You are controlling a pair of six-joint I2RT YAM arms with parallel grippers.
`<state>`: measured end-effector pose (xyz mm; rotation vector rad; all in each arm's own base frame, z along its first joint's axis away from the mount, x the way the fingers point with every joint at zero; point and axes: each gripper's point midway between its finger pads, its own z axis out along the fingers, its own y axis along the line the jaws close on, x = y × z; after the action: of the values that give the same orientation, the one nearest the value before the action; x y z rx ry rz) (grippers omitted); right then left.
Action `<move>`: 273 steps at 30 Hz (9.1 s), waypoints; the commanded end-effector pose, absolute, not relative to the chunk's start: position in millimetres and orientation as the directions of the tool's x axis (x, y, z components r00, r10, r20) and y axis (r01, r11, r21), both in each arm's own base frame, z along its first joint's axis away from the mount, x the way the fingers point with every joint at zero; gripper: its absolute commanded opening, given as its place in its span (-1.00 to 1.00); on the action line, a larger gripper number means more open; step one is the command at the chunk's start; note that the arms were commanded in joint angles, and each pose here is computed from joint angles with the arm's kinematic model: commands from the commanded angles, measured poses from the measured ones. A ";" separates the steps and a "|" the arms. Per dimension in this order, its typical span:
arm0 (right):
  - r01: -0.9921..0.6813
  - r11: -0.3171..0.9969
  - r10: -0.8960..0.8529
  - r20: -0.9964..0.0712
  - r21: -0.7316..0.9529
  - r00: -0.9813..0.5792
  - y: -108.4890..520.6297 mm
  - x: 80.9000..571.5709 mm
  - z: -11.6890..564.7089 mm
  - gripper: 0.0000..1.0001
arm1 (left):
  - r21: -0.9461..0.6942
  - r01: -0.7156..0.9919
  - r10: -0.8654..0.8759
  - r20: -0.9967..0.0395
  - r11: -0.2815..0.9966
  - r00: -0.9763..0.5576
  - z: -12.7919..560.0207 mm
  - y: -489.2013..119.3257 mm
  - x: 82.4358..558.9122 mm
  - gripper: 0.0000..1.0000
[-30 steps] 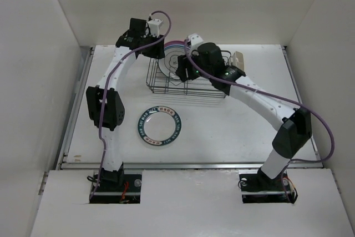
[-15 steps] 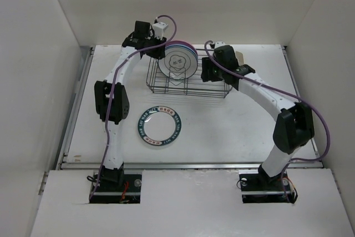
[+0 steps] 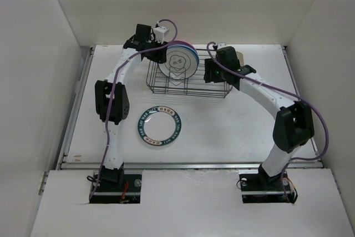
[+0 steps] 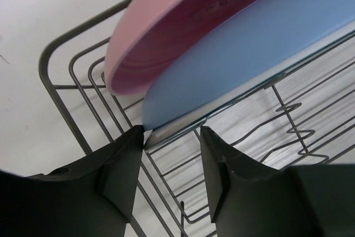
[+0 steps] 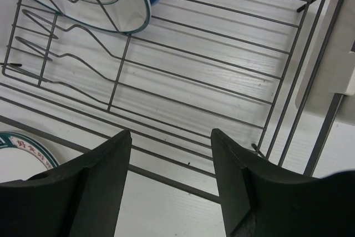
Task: Unload the plates from the dish rack
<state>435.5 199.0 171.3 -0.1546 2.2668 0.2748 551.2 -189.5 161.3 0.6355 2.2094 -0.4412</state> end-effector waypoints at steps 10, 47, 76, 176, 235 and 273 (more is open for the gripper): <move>-0.307 0.934 -0.053 -0.782 0.181 -0.622 218.8 443.8 187.4 0.33 | -0.117 0.550 0.291 -0.748 0.827 -0.596 182.6 -187.5 527.9 -0.36; -0.453 0.884 -0.130 -0.871 0.114 -0.474 279.2 557.0 185.4 -1.00 | -0.206 0.219 0.109 -0.441 0.954 -0.891 94.5 -128.9 493.5 -0.30; -0.639 0.768 -0.128 -0.964 0.053 -0.234 286.8 473.5 333.7 -1.00 | -0.387 0.036 -0.080 -0.279 0.921 -0.957 76.3 -144.3 467.2 -1.00; -0.226 0.974 -0.042 -0.997 -0.027 -0.063 229.4 533.8 363.3 -1.00 | -0.337 -0.010 -0.119 -0.305 0.941 -0.945 64.8 -129.2 492.3 -1.00; -0.476 0.866 -0.038 -0.931 0.151 -0.364 289.0 595.5 240.4 0.32 | -0.256 0.121 0.021 -0.361 0.959 -0.932 79.5 -121.6 493.1 -1.00; -0.347 0.930 0.145 -0.989 0.123 0.038 255.3 582.5 391.5 -1.00 | -0.282 0.046 -0.050 -0.324 0.958 -0.945 67.9 -128.7 488.7 -1.00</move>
<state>628.1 255.6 325.3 -0.0971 1.5541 0.3060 504.8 -123.1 77.4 0.0186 2.7178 -0.4187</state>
